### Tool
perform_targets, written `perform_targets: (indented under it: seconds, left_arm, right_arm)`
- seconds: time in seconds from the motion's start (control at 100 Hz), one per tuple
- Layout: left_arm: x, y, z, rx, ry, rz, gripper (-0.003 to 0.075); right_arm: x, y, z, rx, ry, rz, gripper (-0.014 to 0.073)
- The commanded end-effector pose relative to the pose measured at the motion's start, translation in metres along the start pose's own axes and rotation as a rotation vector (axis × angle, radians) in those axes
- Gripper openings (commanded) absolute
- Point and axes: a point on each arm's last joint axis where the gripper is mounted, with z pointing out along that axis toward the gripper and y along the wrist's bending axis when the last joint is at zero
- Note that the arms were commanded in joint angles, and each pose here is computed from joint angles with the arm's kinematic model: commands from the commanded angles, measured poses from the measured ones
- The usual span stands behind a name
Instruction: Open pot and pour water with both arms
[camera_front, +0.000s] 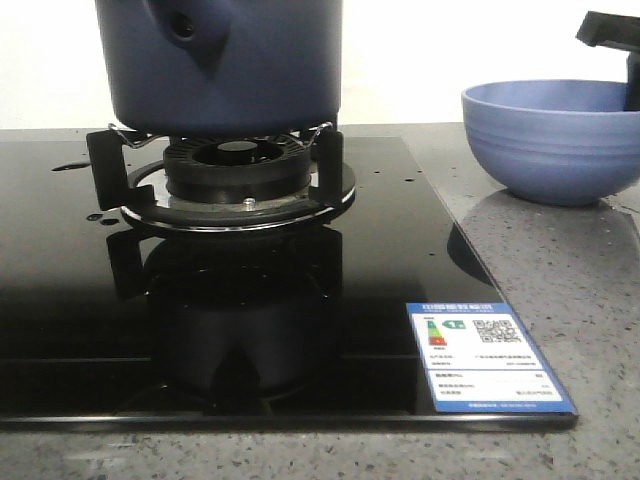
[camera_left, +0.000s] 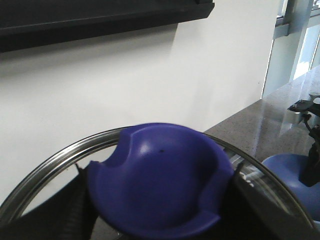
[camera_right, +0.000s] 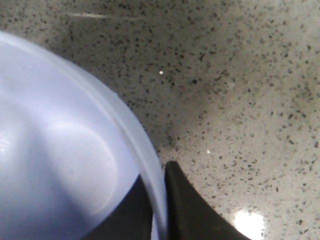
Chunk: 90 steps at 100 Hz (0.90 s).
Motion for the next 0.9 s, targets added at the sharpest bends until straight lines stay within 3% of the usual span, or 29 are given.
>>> perform_targets:
  seconds: [0.0, 0.08, 0.18, 0.25, 0.43, 0.66, 0.89]
  left_arm:
    - [-0.025, -0.008, -0.011, -0.003, -0.107, -0.022, 0.0354]
    - [-0.026, -0.008, -0.011, -0.002, -0.110, -0.025, 0.0354]
    - [-0.026, -0.008, -0.011, 0.002, -0.118, -0.036, 0.0354]
    - [-0.027, -0.009, -0.011, 0.015, -0.124, -0.049, 0.0354]
    - [-0.023, -0.011, -0.003, 0.054, -0.114, -0.072, 0.0354]
    - [-0.005, -0.025, 0.029, 0.166, -0.058, -0.093, 0.0354]
    - [0.020, -0.026, 0.061, 0.209, 0.006, -0.081, 0.0354]
  right_arm:
    - [-0.003, 0.003, -0.022, 0.005, -0.066, -0.025, 0.0026]
    - [-0.003, 0.003, -0.022, 0.005, -0.065, -0.025, 0.0157]
    - [-0.003, 0.004, -0.023, 0.003, -0.061, -0.027, 0.0391]
    - [-0.006, 0.005, -0.030, 0.005, -0.079, -0.033, 0.0467]
    - [-0.008, 0.018, -0.078, 0.018, -0.214, -0.067, 0.0469]
    - [0.011, 0.043, -0.145, -0.016, -0.432, -0.089, 0.0469]
    - [0.027, 0.054, -0.177, -0.016, -0.532, -0.110, 0.0469]
